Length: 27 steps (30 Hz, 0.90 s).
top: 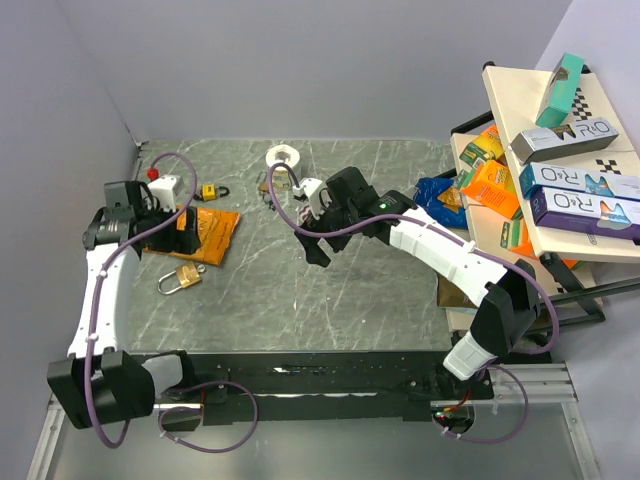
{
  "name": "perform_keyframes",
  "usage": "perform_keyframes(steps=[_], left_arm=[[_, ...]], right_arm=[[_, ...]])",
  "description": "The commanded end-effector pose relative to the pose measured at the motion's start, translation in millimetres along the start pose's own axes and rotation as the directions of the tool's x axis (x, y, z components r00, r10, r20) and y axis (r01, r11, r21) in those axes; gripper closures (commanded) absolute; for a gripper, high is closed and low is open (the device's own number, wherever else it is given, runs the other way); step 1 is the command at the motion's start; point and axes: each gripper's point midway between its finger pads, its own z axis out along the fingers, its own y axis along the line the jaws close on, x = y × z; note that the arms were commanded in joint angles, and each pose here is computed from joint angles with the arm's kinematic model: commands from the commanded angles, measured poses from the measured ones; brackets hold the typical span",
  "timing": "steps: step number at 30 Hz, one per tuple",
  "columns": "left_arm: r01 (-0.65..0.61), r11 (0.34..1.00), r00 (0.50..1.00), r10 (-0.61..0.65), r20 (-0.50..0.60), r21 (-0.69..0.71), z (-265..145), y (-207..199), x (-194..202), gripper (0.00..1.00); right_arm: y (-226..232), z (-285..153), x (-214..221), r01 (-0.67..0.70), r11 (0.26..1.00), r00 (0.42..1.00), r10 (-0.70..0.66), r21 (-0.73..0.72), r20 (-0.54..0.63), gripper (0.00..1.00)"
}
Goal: Lock with the key
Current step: Pick up the lock from the center of the board.
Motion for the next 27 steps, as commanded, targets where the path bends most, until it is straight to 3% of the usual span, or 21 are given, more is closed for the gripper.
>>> perform_keyframes(steps=[1, 6, 14, 15, 16, 20, 24, 27], left_arm=[[-0.037, 0.998, 0.995, 0.042, 0.088, -0.059, 7, 10, -48, 0.04], [-0.169, 0.985, 0.98, 0.163, 0.115, 0.038, 25, 6, -99, 0.04], [-0.326, 0.936, 0.945, 0.321, 0.058, 0.135, 113, 34, -141, 0.04], [-0.379, 0.918, 0.924, 0.369, 0.098, 0.119, 114, 38, -162, 0.04], [-0.383, 0.909, 0.924, 0.379, 0.057, 0.166, 135, 40, -152, 0.04], [-0.495, 0.852, 0.868, 0.491, 0.066, 0.169, 165, 55, -170, 0.04], [-0.643, 0.746, 0.765, 0.637, 0.097, 0.171, 191, 63, -172, 0.04], [-0.693, 0.707, 0.721, 0.686, 0.099, 0.142, 209, 67, -168, 0.04]], right_arm=[[2, -20, -23, -0.001, 1.0, 0.996, 0.0, 0.008, 0.09, 0.0], [3, -18, -17, -0.006, 1.0, 0.997, 0.006, 0.002, 0.077, 0.0], [1, -23, -11, -0.055, 0.998, 0.995, 0.057, -0.025, 0.083, 0.0], [0, -22, -9, -0.059, 0.998, 0.995, 0.061, -0.027, 0.078, 0.0], [-1, -23, -8, -0.064, 0.998, 0.995, 0.065, -0.024, 0.079, 0.0], [-5, -22, -1, -0.085, 0.996, 0.994, 0.087, -0.027, 0.062, 0.0], [-9, -19, 8, -0.113, 0.993, 0.992, 0.115, -0.038, 0.043, 0.0], [-12, -17, 11, -0.13, 0.99, 0.991, 0.131, -0.048, 0.03, 0.0]])
